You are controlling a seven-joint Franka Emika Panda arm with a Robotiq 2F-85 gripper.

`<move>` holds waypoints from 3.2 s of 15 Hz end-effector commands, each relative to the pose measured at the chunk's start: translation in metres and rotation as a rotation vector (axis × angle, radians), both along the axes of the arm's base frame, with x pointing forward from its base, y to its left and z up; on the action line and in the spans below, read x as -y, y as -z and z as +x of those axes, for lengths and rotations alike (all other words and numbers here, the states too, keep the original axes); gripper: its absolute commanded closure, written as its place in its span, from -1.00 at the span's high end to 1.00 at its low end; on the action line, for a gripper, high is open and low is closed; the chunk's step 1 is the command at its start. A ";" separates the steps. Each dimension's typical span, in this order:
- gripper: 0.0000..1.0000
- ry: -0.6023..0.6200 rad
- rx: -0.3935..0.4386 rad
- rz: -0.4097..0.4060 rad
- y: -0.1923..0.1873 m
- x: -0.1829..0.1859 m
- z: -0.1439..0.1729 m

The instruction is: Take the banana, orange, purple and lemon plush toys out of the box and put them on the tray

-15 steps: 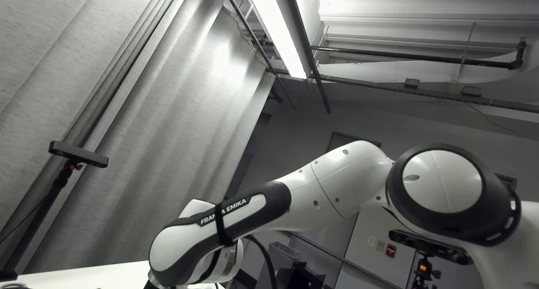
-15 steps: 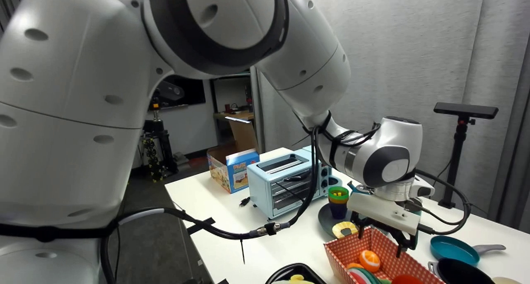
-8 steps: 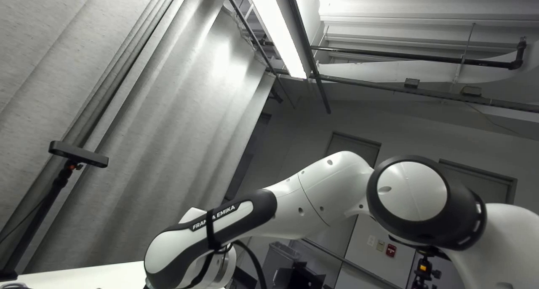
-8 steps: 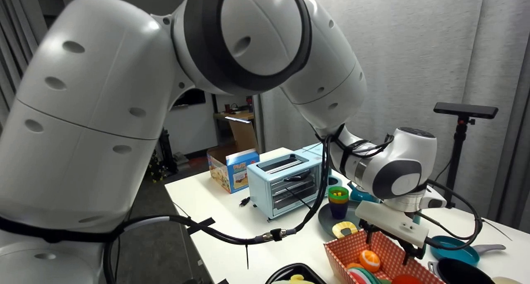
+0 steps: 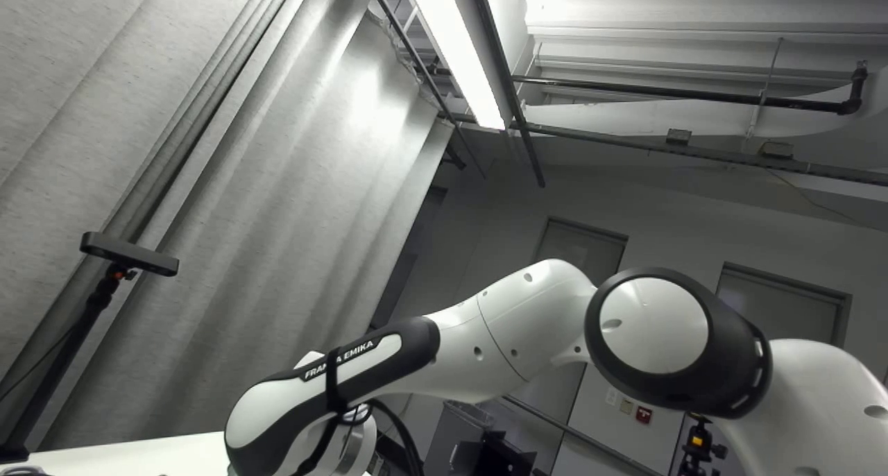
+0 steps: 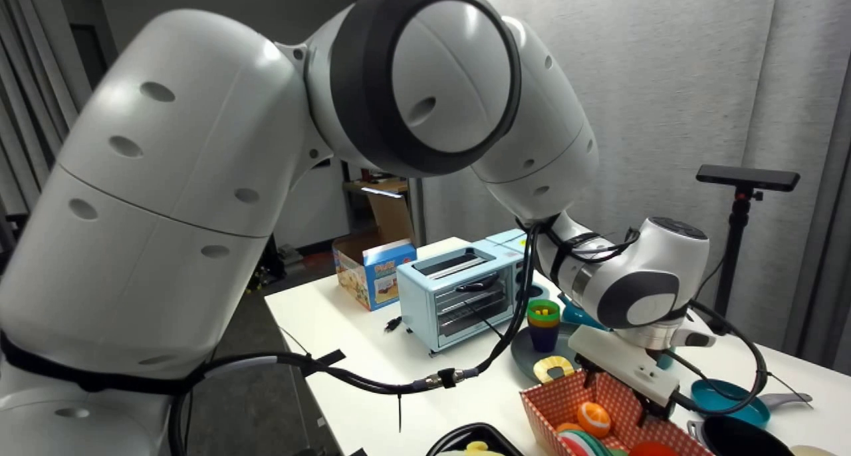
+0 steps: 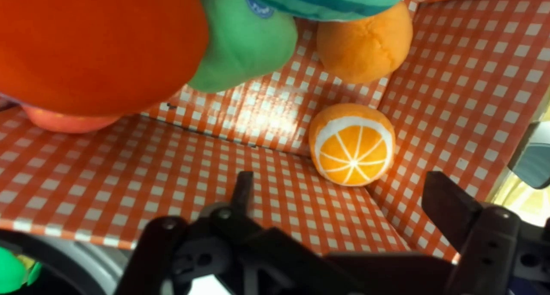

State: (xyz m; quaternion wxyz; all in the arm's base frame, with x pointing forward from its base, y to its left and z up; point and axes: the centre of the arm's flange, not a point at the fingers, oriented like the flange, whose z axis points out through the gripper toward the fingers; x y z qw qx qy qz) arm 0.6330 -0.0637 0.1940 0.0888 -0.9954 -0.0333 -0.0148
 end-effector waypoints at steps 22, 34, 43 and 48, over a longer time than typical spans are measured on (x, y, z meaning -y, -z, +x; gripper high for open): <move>0.05 0.133 -0.052 0.064 0.058 -0.008 0.016; -0.89 0.081 -0.013 0.031 -0.019 -0.016 -0.010; -0.89 -0.069 -0.012 0.060 -0.118 -0.043 -0.084; -0.89 -0.125 -0.170 0.069 -0.106 -0.038 -0.142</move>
